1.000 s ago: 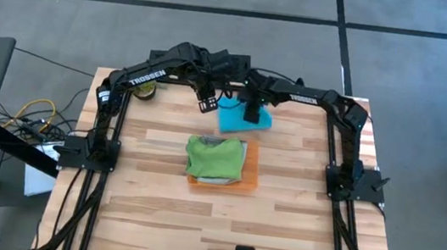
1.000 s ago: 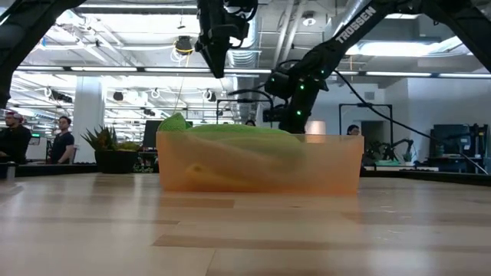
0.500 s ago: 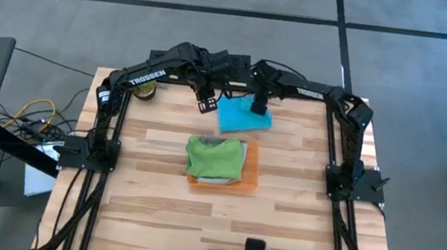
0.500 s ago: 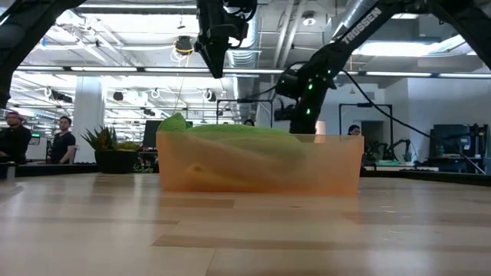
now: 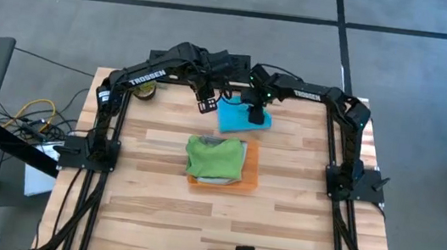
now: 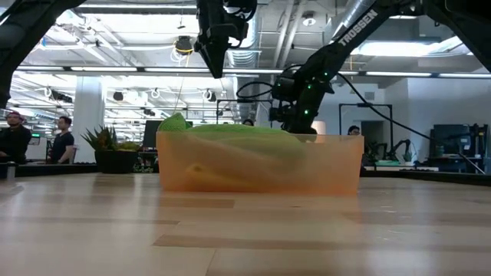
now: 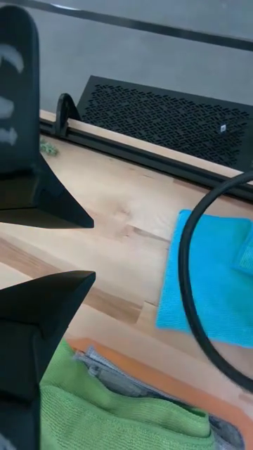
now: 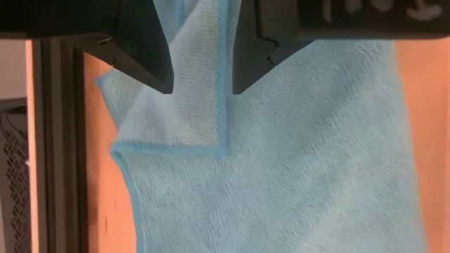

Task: Sort microfiber towel by color & place in baskets
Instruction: Fold the blue towel

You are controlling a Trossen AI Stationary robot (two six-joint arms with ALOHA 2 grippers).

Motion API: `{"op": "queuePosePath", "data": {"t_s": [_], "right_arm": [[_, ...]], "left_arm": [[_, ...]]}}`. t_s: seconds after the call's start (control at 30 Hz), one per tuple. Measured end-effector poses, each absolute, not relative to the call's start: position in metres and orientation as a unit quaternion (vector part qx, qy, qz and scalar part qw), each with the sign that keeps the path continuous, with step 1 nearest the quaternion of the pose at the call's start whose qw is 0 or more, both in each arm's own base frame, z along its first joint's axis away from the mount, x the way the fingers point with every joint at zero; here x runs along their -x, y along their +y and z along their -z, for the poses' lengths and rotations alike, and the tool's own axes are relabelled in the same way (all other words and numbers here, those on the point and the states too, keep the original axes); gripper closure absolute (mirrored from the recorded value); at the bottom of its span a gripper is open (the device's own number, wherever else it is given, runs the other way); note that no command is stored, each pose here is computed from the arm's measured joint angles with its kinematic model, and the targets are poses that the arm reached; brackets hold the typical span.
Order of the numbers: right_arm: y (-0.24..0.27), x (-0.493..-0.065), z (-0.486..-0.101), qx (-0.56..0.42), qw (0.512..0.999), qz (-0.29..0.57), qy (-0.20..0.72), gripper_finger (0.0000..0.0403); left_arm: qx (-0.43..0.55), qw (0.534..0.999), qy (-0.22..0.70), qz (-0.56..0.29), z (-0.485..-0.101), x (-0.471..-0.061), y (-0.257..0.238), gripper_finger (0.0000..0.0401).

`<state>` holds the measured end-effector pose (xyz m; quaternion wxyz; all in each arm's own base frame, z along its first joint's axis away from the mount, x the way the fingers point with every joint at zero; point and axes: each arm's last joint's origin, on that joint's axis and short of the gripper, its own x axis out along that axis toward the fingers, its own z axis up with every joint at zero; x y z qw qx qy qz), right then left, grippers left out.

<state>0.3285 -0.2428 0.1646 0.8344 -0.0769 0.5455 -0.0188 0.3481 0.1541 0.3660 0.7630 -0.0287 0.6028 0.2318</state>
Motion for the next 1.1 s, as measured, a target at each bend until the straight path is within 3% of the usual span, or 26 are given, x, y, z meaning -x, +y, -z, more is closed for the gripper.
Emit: {"op": "queuePosePath", "data": {"t_s": [1.1], "right_arm": [[-0.231,-0.33,-0.149,0.11,0.816,0.041,0.566,0.0232]], "left_arm": [[0.027,0.764,0.602,-0.23,-0.366,-0.348,0.154,0.0301]]}}
